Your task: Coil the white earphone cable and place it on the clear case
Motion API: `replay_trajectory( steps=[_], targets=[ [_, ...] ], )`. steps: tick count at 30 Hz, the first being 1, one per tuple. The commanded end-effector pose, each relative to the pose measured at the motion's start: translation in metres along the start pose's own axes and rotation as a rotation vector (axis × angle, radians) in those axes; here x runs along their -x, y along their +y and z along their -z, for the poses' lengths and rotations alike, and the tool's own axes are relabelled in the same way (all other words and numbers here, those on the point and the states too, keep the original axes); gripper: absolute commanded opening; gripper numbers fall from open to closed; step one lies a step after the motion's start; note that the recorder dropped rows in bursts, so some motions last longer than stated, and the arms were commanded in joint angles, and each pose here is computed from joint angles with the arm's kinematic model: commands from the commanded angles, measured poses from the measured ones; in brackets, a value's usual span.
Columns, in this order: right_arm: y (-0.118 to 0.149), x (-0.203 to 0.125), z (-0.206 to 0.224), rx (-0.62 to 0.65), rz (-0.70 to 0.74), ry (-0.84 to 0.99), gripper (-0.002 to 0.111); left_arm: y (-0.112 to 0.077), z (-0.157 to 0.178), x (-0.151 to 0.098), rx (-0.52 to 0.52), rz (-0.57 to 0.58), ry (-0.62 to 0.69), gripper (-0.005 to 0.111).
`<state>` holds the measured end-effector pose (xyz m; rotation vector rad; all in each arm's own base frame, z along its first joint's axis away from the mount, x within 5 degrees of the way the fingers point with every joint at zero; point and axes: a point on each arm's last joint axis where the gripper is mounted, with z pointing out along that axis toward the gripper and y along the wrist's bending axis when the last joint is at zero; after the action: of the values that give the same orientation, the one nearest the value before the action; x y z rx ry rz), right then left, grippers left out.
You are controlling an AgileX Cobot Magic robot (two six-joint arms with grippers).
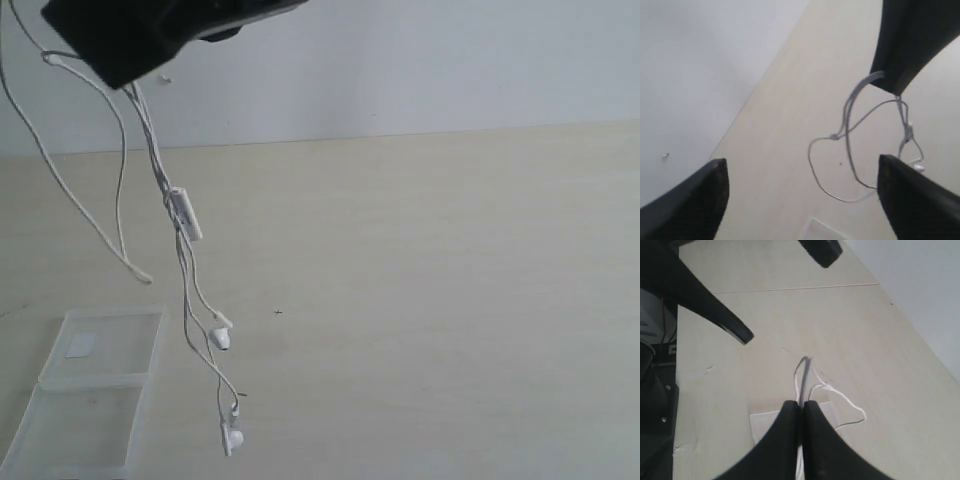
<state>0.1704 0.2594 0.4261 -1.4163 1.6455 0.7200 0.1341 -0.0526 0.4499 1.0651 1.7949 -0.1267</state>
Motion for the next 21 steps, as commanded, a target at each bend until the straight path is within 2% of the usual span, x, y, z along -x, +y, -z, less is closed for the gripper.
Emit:
replay_trajectory(
  steps=[1,8,18,21],
  targets=[
    [0.005,0.007,0.011,0.018,0.022,-0.042,0.0,0.002,-0.004,0.0,0.024,-0.009,-0.021,0.086],
    [0.007,0.007,0.013,0.026,0.027,-0.039,0.0,-0.011,-0.011,0.001,-0.121,-0.065,0.004,0.086],
    [0.009,0.009,0.013,0.047,0.022,-0.058,0.0,-0.016,-0.015,0.006,-0.199,-0.018,-0.048,0.086],
    [0.01,0.009,0.013,0.06,0.021,-0.069,0.0,-0.015,-0.019,0.007,-0.216,-0.034,-0.058,0.086]
  ],
)
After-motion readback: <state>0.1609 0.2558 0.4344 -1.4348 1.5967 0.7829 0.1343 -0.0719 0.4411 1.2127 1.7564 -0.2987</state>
